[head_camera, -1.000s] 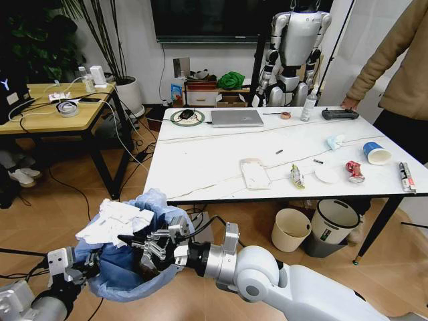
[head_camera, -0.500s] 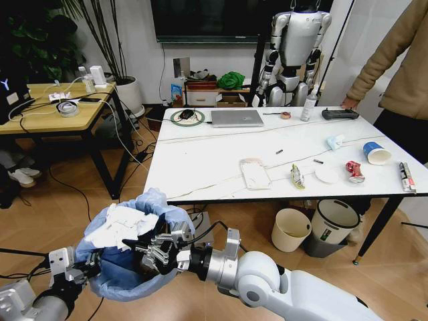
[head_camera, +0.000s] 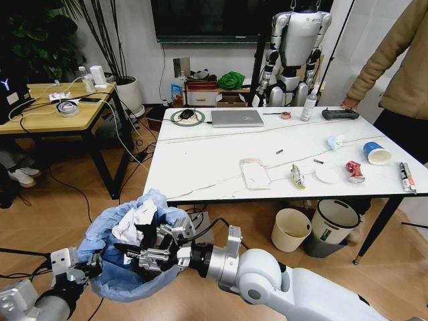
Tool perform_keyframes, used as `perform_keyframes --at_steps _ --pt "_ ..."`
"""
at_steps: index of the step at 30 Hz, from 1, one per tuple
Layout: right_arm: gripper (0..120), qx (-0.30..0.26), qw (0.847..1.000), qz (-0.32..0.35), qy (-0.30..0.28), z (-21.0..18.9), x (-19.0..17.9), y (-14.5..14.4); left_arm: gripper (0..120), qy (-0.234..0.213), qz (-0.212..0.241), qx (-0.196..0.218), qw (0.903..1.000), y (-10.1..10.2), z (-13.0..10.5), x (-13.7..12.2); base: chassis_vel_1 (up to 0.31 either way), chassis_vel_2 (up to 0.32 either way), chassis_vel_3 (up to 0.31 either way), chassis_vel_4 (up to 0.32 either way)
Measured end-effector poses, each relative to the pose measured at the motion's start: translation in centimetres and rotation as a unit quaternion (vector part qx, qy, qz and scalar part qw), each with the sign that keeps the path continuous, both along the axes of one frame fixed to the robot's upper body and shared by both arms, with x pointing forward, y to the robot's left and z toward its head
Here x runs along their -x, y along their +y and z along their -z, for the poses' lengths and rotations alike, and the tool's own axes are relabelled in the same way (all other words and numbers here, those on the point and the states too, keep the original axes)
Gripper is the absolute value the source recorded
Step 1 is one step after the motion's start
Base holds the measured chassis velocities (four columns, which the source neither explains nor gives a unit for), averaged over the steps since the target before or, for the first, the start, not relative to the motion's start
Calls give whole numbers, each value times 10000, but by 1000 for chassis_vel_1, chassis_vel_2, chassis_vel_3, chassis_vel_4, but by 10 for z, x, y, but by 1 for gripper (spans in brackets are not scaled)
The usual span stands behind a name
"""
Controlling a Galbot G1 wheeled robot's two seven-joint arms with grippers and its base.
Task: Pick up the trash bin and place the trash from the table into it.
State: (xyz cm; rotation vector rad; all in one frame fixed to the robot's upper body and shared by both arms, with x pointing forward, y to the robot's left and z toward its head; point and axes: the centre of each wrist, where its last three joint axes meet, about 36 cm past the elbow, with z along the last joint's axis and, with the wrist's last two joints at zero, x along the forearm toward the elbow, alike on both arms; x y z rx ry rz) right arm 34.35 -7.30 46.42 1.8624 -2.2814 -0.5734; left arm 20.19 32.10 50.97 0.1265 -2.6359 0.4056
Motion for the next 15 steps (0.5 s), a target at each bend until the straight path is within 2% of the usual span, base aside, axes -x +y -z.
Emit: perform_keyframes --at_steps 1,7,15 --pt "76 0 10000 0 0 0 0 0 0 0 0 0 10000 0 0 0 0 0 0 0" --pt "98 29 10000 71 -14 -4 2 -6 0 7 22 -8 10000 0 0 -1 0 0 0 0" --pt "100 160 9998 125 50 -3 8 -14 0 -9 35 -17 10000 1 -2 -2 0 0 0 0"
